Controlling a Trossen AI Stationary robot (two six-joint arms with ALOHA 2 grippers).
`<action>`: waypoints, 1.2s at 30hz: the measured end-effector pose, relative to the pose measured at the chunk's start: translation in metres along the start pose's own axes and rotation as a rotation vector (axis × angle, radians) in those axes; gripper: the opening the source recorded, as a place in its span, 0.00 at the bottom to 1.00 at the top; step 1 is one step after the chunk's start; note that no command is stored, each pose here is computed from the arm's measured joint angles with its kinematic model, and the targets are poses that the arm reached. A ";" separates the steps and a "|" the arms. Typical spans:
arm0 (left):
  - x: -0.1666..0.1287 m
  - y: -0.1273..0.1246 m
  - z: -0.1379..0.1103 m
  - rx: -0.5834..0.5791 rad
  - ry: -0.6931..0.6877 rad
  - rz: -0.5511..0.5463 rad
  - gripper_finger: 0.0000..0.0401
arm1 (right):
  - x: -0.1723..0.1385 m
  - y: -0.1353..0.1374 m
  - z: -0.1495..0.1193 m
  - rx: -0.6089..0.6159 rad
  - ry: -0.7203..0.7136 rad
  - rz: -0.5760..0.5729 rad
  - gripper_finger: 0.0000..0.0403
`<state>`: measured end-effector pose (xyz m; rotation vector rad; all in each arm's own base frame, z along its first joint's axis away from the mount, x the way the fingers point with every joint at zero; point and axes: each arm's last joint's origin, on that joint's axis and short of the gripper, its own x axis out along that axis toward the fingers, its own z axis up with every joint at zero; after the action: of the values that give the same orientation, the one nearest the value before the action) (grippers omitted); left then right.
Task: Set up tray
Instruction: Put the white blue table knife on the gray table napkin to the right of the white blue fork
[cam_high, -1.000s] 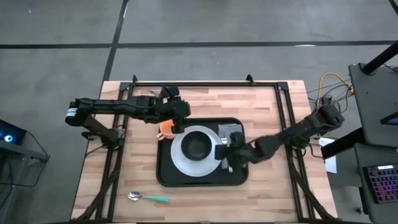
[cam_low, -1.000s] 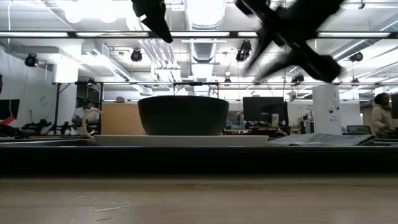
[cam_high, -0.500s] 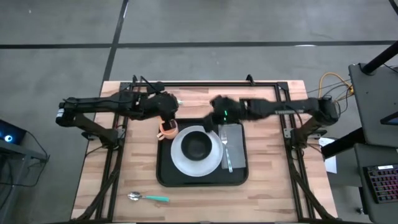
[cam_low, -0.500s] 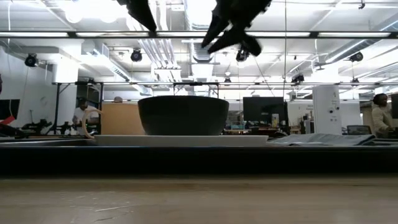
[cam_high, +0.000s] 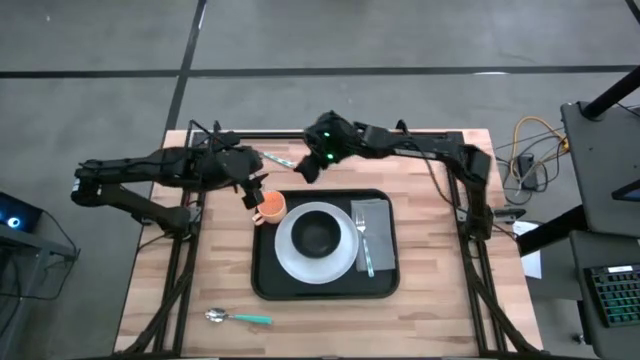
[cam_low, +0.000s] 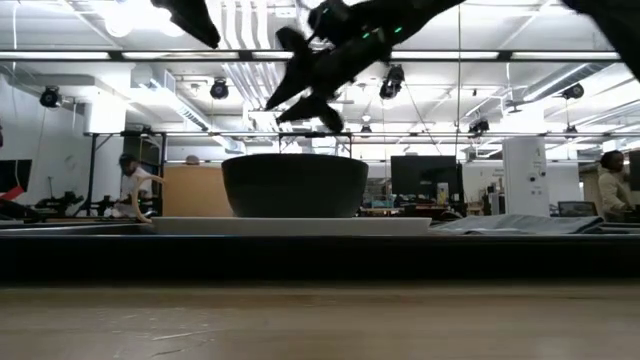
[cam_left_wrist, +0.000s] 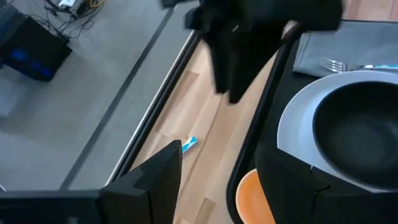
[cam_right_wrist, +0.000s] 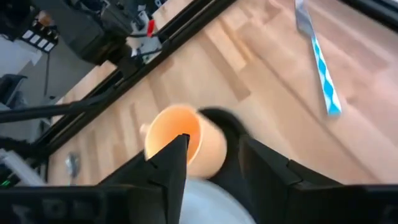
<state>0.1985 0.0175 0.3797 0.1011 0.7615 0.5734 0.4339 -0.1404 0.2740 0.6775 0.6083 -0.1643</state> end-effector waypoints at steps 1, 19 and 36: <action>0.000 0.000 -0.003 -0.003 0.002 0.000 0.46 | 0.007 -0.003 0.005 -0.009 -0.005 -0.001 0.34; 0.015 -0.002 -0.017 -0.028 0.056 0.053 0.46 | 0.091 -0.053 0.032 -0.114 0.134 -0.219 0.36; 0.012 -0.003 -0.011 -0.050 0.032 -0.007 0.46 | 0.117 -0.083 0.028 -0.158 0.046 -0.278 0.36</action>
<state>0.1990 0.0205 0.3630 0.0433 0.7780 0.5881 0.5151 -0.2163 0.1792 0.4428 0.7500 -0.3556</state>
